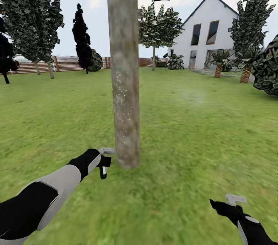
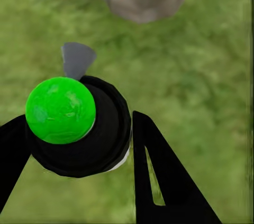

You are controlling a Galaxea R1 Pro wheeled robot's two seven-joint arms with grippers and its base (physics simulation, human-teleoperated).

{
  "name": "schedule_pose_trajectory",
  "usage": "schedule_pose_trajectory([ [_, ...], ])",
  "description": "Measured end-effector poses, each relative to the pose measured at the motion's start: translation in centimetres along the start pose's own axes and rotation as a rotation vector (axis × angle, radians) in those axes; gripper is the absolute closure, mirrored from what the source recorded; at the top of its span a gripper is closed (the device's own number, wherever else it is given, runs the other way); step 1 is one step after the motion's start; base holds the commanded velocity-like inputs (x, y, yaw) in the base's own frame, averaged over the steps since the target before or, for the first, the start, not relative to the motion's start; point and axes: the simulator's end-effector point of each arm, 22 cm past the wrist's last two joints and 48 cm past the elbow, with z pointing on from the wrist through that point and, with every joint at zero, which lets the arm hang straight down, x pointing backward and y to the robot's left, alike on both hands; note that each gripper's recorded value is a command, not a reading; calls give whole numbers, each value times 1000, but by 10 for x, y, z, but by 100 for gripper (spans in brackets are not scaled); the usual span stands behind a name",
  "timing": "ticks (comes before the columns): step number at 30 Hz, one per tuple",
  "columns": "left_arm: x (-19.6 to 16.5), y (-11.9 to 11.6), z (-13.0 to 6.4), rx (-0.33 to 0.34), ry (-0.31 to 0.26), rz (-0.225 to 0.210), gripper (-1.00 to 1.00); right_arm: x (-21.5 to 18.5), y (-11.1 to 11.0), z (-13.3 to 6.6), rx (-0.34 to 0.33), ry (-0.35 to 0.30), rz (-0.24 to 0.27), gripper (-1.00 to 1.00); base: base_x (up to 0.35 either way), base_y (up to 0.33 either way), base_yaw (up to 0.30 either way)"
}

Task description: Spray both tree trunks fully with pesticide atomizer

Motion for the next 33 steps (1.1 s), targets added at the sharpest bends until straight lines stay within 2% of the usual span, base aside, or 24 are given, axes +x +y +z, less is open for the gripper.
schedule_pose_trajectory([
  [7, 0, -1, 0, 1, 1, 0, 100, -1, -2, 0, 3, -2, 4, -100, 38, -315, 54],
  [33, 0, -15, 0, 18, 1, 5, 100, 0, -2, 0, 3, -2, 6, -100, 0, -321, 253],
])
